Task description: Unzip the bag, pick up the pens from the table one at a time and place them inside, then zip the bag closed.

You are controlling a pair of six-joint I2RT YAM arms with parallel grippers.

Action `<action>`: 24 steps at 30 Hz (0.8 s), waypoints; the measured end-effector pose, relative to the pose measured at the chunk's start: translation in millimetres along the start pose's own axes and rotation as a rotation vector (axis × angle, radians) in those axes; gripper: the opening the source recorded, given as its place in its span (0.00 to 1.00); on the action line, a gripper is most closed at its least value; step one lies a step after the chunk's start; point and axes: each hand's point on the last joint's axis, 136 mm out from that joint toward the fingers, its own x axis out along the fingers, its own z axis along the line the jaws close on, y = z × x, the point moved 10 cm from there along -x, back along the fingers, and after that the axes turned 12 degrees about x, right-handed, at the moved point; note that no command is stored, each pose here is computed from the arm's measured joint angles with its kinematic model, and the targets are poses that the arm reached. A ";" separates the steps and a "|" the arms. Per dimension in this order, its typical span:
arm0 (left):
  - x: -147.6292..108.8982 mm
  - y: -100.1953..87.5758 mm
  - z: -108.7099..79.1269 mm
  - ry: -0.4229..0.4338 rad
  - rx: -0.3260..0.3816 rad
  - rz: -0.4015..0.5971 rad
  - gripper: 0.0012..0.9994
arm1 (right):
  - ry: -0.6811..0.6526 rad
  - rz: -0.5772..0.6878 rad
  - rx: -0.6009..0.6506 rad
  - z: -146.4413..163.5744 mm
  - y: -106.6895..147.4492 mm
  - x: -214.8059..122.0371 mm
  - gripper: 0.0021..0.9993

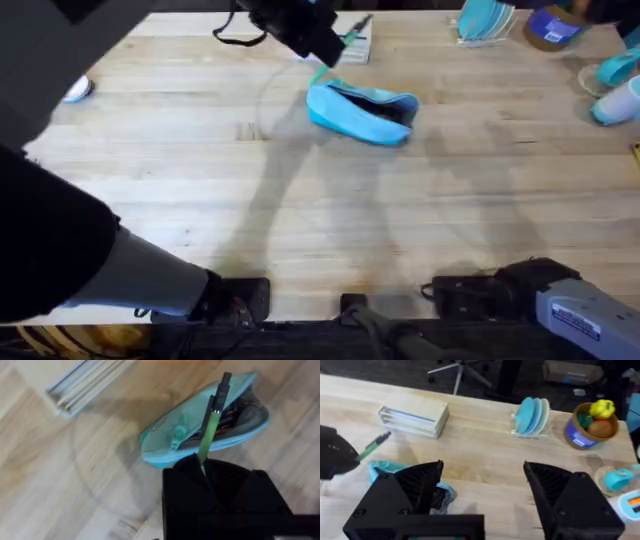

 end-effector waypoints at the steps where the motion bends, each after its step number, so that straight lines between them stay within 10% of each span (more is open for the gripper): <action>1: 2.0 -4.3 -5.3 0.026 0.069 -0.019 0.04 | 0.013 -0.007 0.008 -4.2 -0.5 -3.4 1.00; 12: 14.2 -30.1 -49.0 0.188 0.710 -0.192 0.04 | 0.091 0.014 0.042 -23.9 3.4 -10.6 1.00; 24: 70.3 -35.3 -61.3 0.307 0.870 -0.242 0.04 | 0.092 0.022 0.041 -24.1 4.5 -10.7 1.00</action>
